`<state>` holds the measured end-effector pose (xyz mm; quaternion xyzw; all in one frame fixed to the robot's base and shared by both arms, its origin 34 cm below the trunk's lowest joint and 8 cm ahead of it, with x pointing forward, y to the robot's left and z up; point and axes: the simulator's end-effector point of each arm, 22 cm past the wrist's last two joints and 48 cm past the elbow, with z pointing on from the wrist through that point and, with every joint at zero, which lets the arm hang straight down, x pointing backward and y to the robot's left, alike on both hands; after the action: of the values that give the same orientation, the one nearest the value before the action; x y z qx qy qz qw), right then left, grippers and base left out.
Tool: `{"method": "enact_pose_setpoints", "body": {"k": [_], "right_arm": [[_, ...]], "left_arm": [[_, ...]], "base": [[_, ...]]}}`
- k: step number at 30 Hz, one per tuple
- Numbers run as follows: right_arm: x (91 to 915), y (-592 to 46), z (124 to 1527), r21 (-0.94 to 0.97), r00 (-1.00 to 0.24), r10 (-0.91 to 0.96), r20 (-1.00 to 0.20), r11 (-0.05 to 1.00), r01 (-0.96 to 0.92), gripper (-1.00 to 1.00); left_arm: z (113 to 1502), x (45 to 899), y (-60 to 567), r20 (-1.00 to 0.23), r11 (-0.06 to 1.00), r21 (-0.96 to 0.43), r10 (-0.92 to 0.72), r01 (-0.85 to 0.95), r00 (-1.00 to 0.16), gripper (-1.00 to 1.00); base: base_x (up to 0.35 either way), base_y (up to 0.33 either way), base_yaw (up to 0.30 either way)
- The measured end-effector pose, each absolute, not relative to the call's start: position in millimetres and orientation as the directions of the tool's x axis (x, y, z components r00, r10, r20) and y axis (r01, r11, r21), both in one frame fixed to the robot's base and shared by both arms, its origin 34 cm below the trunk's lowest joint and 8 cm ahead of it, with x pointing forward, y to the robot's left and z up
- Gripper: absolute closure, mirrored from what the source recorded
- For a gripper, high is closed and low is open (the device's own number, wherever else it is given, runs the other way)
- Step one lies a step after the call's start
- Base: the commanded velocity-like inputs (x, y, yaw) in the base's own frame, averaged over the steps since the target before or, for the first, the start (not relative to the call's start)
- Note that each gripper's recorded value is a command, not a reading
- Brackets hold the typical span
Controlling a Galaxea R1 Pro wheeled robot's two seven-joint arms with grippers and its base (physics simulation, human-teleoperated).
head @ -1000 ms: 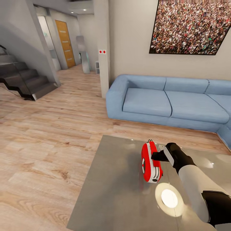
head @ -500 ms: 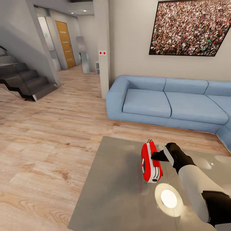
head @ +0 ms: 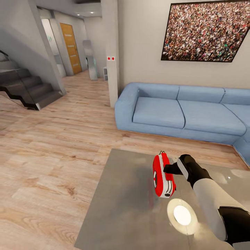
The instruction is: Turn on the radio receiver that's on the table in the living room.
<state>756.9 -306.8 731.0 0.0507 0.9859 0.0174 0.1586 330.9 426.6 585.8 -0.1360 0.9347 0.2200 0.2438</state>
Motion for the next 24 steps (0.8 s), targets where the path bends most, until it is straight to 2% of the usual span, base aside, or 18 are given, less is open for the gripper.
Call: {"method": "enact_pose_setpoints", "body": {"k": [19, 24], "right_arm": [[757, -303, 752, 0.064, -0.941, 0.107, -0.32, 0.994, 0.091, 1.0], [768, -273, 758, 0.2, -0.926, 0.117, -0.359, 0.979, 0.046, 1.0]], "left_arm": [[606, 329, 427, -0.516, 0.864, 0.348, -0.148, -0.365, -0.844, -1.0], [604, 329, 417, -0.513, 0.87, 0.336, -0.152, -0.36, -0.845, -1.0]], "base": [[0.0, 0.0, 0.0], [0.0, 0.0, 0.0]]}}
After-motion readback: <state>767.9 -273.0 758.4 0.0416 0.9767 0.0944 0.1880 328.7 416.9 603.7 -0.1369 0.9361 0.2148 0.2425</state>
